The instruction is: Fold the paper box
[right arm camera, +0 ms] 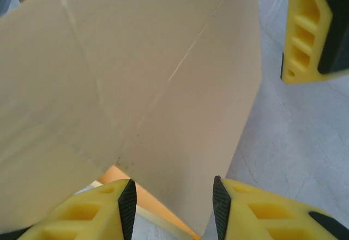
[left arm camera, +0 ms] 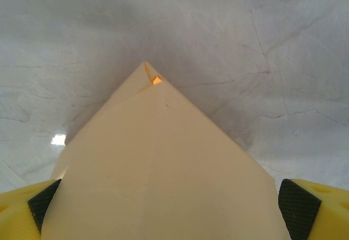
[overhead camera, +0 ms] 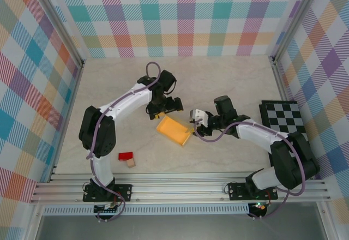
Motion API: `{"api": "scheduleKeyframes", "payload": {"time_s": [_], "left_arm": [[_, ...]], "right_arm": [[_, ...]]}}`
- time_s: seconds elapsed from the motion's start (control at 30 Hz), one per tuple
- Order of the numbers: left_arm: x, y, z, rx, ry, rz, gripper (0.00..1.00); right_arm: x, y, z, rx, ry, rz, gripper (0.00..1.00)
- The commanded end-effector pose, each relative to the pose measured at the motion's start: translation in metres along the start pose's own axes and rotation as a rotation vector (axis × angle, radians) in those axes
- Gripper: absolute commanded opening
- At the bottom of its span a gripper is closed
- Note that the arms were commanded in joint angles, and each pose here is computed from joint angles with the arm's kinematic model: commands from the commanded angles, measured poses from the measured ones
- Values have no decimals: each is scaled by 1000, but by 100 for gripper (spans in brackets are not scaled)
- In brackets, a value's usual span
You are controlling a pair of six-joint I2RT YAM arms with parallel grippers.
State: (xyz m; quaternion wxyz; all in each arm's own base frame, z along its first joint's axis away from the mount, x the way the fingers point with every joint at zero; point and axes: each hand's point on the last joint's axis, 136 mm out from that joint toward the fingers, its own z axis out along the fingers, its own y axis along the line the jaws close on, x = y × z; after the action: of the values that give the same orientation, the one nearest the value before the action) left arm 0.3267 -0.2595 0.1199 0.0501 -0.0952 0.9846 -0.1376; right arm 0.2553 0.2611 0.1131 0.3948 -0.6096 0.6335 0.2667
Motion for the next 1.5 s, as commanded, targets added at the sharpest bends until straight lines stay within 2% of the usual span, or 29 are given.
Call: {"api": "scheduleKeyframes", "payload": {"time_s": [0.0,0.13,0.37,0.47,0.5,0.63,1.03,1.27,1.47], "left_arm": [[19,-21,-14,80,26,-23,100],[23,-31,-19,112,25,-37,100],[28,-31,-15,121,37,-62,99],[30,-30,-8,117,38,-58,91],[30,-29,-6,110,33,-49,86],[29,-10,2,21,9,1,73],[48,60,25,-273,29,202,70],[55,66,26,-284,44,222,70],[46,82,10,-398,3,281,76]], "right_arm": [[-6,-1,6,7,-23,8,42],[-9,-8,7,40,-33,16,35],[-7,-9,9,36,-26,4,31],[-4,-7,10,29,-11,-3,27],[-4,-7,9,34,-9,-11,27],[2,-2,12,24,28,-46,28],[21,15,18,-31,150,-138,28],[34,23,24,-50,218,-160,27],[36,24,21,-51,241,-156,28]]}}
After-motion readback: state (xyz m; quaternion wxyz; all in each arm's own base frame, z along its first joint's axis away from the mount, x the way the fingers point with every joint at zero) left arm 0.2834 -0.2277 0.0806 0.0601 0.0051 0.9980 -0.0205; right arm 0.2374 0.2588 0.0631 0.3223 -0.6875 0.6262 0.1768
